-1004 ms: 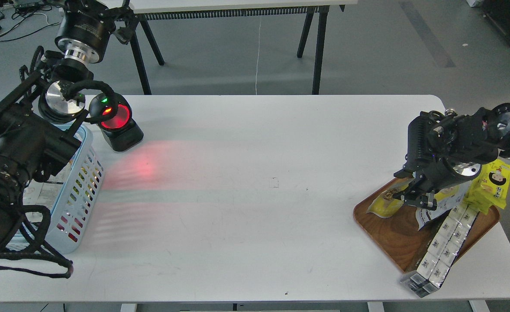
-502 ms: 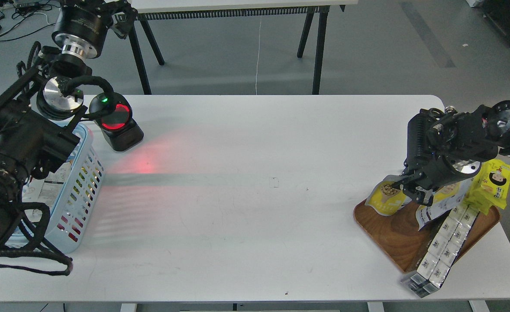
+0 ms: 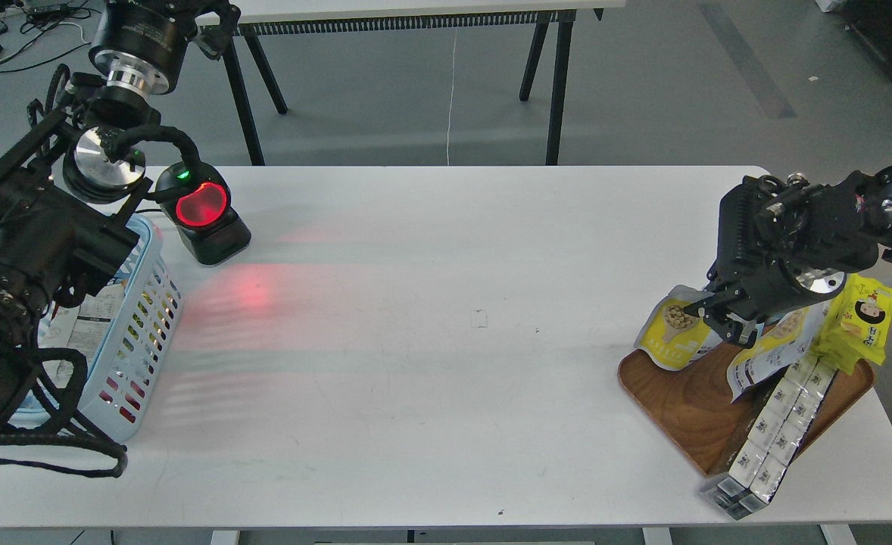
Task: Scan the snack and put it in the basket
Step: 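Carry the yellow pouch with the right gripper to the table center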
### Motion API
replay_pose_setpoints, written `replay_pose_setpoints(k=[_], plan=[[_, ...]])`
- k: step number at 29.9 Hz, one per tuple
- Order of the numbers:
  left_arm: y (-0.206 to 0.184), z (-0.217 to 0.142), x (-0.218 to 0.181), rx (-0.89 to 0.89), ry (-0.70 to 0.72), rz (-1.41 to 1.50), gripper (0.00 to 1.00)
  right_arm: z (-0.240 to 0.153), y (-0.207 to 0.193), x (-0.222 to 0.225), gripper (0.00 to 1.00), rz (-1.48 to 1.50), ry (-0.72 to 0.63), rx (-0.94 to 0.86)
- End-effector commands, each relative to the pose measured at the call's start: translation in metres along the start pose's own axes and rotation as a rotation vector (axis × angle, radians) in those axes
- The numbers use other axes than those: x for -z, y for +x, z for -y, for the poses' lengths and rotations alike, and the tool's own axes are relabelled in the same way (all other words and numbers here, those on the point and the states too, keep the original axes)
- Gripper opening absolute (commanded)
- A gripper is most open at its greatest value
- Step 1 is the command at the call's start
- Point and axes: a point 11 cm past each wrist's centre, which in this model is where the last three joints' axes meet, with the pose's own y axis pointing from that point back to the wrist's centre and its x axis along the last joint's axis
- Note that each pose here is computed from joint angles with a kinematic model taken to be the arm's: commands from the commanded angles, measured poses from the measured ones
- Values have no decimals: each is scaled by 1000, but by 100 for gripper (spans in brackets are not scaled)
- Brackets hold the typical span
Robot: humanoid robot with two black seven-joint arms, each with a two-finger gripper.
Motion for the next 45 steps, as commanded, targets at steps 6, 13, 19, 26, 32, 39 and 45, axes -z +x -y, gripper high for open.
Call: replay_pose_setpoints(k=[6,13,19,26,32,39,45], plan=[[0,0,1,2,9,9,100,-35,54,-29,1,-16,-112,-185],[-2,1,3,6,10,6,100,-29,95,-24,1,-55,-88,-283],[-5,3,1,11,8,7,100,-16,130,-9,1,-117,-35,-325],[-5,3,3,12,10,5,100,0,168,9,1,-191,17,-351],[-5,3,3,13,11,6,100,13,193,22,1,-172,79,-389],[-3,2,2,8,14,13,100,25,207,25,1,-181,92,-397],[-4,2,4,10,17,10,100,39,221,37,1,-199,123,-397]])
